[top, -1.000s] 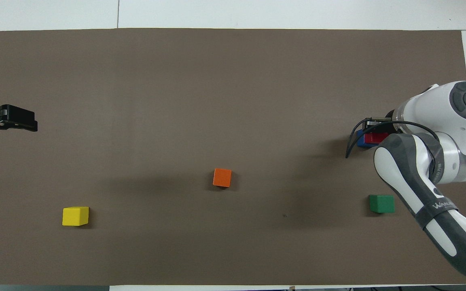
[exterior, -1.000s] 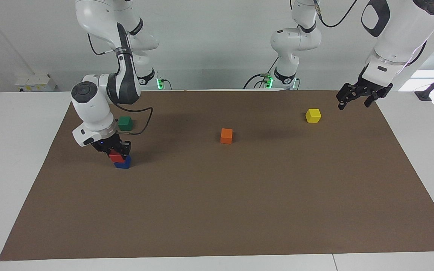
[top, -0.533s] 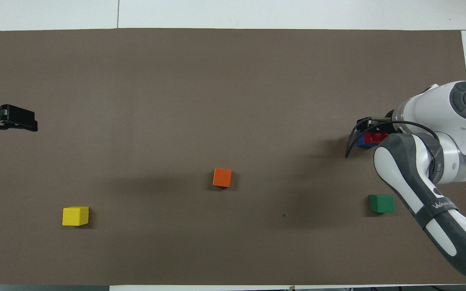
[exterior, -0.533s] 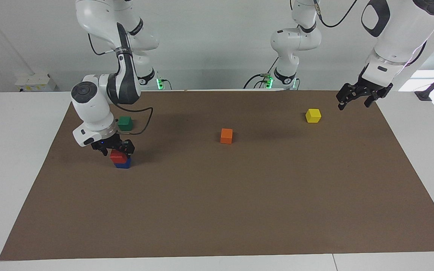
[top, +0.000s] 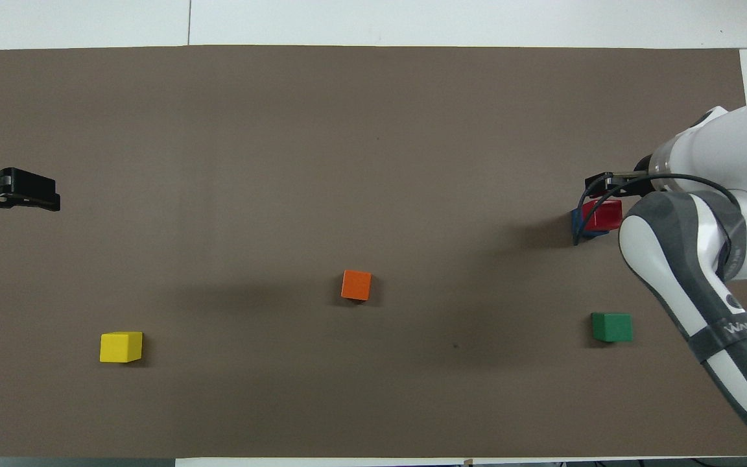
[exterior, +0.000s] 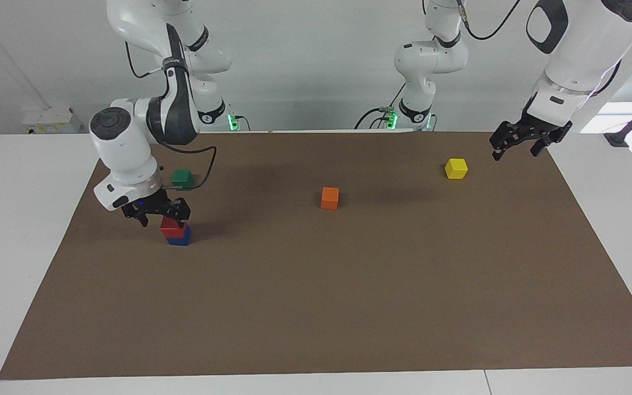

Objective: Transfer red block to right arm and stack on blue block

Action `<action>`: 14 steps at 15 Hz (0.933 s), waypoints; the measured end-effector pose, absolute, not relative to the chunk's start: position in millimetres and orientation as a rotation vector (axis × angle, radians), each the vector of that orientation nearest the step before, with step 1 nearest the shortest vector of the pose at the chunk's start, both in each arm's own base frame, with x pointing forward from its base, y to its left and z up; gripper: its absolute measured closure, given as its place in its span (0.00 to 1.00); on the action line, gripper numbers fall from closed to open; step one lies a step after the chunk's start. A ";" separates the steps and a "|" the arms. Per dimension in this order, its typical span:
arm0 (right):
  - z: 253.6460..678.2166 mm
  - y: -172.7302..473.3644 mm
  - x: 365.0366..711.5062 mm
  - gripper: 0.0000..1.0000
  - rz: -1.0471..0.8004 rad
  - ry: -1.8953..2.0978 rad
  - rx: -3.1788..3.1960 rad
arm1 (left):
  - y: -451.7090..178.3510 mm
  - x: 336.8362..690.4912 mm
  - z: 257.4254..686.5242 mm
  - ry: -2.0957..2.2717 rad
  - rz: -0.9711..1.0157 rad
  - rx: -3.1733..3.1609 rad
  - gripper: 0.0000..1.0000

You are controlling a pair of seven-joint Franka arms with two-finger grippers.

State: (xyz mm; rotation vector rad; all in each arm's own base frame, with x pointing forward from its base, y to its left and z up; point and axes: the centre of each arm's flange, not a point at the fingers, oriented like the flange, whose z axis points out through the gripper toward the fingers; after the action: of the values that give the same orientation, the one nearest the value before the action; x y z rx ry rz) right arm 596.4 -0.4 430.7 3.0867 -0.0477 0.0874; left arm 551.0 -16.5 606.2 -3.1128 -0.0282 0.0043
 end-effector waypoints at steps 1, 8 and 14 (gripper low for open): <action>447.1 -1.0 597.7 0.00 0.095 -0.041 3.094 | -16.5 551.0 606.2 -0.028 0.004 -3.113 0.00; 553.8 2.3 563.1 0.00 -0.022 0.040 3.106 | -16.5 551.0 606.2 -0.028 0.004 -3.113 0.00; 606.4 -4.9 534.5 0.00 -0.033 0.038 3.118 | -16.5 551.0 606.2 -0.028 0.004 -3.113 0.00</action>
State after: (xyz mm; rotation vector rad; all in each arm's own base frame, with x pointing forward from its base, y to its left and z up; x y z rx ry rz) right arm 534.5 -4.9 606.4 3.1183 0.0382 -0.0326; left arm 551.0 -16.5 606.2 -3.1128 -0.0282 0.0043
